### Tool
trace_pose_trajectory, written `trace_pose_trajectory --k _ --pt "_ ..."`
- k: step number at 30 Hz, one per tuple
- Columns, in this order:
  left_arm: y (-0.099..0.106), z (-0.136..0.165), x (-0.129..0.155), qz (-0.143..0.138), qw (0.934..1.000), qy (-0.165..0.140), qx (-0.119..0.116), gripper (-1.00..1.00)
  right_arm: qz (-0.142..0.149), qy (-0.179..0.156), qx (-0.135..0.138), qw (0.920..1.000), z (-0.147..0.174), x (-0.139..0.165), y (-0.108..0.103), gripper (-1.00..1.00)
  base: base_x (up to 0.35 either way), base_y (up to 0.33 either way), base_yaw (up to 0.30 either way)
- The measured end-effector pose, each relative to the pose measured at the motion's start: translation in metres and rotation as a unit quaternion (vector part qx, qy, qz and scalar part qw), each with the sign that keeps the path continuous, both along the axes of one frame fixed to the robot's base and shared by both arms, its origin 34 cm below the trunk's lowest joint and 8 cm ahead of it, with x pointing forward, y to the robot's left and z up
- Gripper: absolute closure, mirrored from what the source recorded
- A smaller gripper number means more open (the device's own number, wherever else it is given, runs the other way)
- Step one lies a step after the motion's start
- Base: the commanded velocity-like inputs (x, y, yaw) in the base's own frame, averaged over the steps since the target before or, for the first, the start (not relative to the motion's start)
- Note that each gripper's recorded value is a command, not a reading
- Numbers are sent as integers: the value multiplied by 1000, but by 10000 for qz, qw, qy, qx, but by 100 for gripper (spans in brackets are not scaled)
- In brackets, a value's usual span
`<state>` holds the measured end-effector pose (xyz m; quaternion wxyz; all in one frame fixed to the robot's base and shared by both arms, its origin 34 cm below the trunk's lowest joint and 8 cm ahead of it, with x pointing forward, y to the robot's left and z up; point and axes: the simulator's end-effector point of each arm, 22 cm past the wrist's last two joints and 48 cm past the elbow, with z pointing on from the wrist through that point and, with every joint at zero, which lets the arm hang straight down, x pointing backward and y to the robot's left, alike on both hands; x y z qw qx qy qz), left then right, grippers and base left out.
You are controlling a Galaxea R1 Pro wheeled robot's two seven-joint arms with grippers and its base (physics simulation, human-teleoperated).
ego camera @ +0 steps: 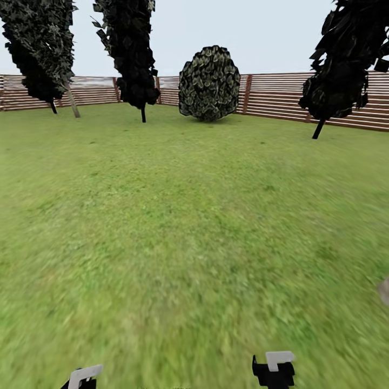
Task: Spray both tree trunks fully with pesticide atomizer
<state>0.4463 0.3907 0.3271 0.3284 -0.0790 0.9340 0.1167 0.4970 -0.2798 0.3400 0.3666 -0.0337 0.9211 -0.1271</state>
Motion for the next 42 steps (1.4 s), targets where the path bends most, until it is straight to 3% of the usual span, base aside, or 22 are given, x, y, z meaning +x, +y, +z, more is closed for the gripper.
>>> trace_pose_trajectory --k 42 --pt "-1 -11 -11 -9 9999 171 -4 100 0 180 0 9998 -13 -12 0 -100 0 0 272"
